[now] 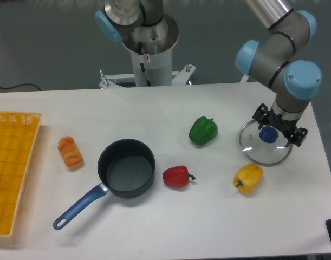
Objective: Pick up the red pepper
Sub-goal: 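Move the gripper from the glass lid toward the red bell pepper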
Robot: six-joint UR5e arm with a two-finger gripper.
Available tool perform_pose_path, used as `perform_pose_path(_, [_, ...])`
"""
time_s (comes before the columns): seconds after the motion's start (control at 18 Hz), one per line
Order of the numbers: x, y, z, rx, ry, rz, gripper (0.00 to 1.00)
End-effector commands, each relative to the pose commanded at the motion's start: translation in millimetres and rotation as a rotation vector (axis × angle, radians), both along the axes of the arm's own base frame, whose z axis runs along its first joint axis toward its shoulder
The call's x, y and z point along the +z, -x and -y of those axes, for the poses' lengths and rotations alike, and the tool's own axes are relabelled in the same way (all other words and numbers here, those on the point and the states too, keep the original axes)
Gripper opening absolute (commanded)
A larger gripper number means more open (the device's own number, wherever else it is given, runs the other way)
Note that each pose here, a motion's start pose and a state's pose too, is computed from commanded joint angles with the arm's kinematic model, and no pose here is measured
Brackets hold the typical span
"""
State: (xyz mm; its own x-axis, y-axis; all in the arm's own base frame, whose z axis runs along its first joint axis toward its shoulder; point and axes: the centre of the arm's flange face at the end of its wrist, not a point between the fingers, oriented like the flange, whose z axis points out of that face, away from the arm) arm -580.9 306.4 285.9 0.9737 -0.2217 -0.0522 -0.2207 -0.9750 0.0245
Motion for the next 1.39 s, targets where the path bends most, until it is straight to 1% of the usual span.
perform_pose_path(0.11, [0.7,-5.6,-3.8,-0.005,-0.003,0.002,1.00])
perform_pose_path(0.17, [3.5,-10.2,-10.5,-0.017,-0.004,-0.001,1.00])
perform_pose_path(0.39, [26.7,-27.7,-30.4,0.013,-0.020,-0.034,1.00])
perform_pose_path(0.44, [27.5,-35.4,-33.0,0.027,-0.022,-0.032,1.00])
perform_pose_path(0.56, [19.6,-53.4,-28.6,0.038,-0.016,-0.010,1.00])
perform_pose_path(0.61, [19.9,-55.3,-29.0,0.042,-0.018,-0.008,1.00])
perform_pose_path(0.67, [19.2,-56.2,-29.8,0.060,-0.020,-0.006,1.00])
perform_pose_path(0.78, [18.9,-59.0,-31.6,0.135,-0.031,-0.002,1.00])
perform_pose_path(0.89, [16.8,-69.5,-49.3,0.188,-0.041,0.005,1.00])
perform_pose_path(1.0, [13.2,-78.6,-63.7,0.266,-0.044,0.010,1.00])
perform_pose_path(1.17, [12.6,-92.5,-91.5,0.297,-0.059,-0.002,1.00])
perform_pose_path(1.28, [16.1,-97.1,-103.2,0.399,-0.096,-0.021,1.00])
perform_pose_path(1.33, [14.6,-100.4,-108.9,0.419,-0.115,-0.011,1.00])
perform_pose_path(1.39, [6.8,-105.2,-118.0,0.418,-0.114,0.004,1.00])
